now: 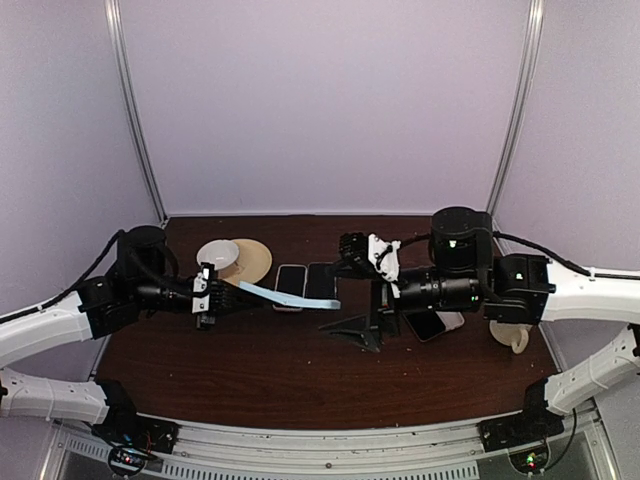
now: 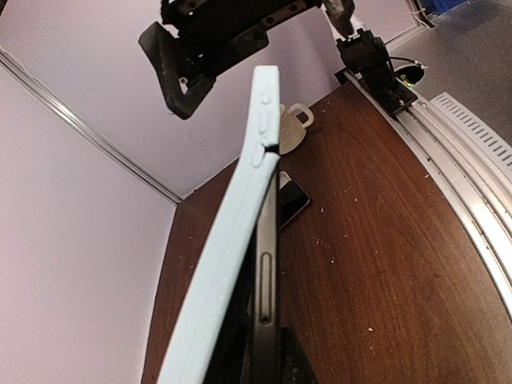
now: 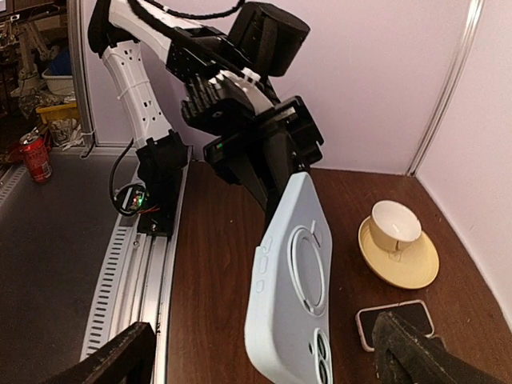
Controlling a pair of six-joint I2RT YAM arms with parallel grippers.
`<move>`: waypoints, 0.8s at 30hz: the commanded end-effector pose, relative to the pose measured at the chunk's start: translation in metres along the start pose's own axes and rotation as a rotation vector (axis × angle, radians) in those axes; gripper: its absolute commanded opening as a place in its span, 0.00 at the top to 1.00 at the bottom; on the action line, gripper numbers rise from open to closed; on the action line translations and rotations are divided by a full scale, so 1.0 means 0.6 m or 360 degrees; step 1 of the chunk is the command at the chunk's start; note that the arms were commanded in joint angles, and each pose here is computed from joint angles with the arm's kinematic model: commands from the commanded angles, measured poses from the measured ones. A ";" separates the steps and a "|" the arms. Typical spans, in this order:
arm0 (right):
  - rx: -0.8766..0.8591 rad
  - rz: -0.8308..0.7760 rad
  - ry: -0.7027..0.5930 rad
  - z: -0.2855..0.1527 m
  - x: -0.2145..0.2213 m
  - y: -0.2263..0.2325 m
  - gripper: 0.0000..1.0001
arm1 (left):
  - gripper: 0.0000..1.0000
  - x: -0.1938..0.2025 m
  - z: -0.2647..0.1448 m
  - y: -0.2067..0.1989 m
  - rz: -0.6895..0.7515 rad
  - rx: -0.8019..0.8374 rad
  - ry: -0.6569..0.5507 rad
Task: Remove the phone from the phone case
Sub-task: Remove the phone case from the phone.
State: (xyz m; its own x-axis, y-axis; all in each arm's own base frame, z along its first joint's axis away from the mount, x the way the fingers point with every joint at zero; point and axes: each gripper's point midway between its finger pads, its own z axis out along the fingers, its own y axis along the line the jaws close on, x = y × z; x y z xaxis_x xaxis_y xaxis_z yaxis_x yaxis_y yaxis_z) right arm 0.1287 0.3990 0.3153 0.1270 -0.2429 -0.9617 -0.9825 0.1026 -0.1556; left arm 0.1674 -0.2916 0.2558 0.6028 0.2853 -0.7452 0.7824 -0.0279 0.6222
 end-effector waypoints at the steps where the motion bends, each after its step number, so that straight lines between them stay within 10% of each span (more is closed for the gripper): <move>1: 0.0074 0.0295 0.0106 -0.021 -0.007 -0.011 0.01 | 1.00 -0.023 0.001 -0.003 0.0263 -0.0042 -0.0035; 24: 0.0017 0.1270 0.0782 0.075 0.071 0.008 0.01 | 1.00 0.001 0.027 -0.107 0.0752 0.0219 0.0030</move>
State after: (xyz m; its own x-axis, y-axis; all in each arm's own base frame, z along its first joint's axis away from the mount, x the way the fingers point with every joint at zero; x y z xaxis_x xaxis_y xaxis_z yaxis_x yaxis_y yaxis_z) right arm 0.1488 0.4256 0.2788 -0.5693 -0.4240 -0.7043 -0.8143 0.4086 0.4123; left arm 0.1172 -0.2997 0.1945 0.8498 0.2679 -0.4540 0.5232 -0.3226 0.7888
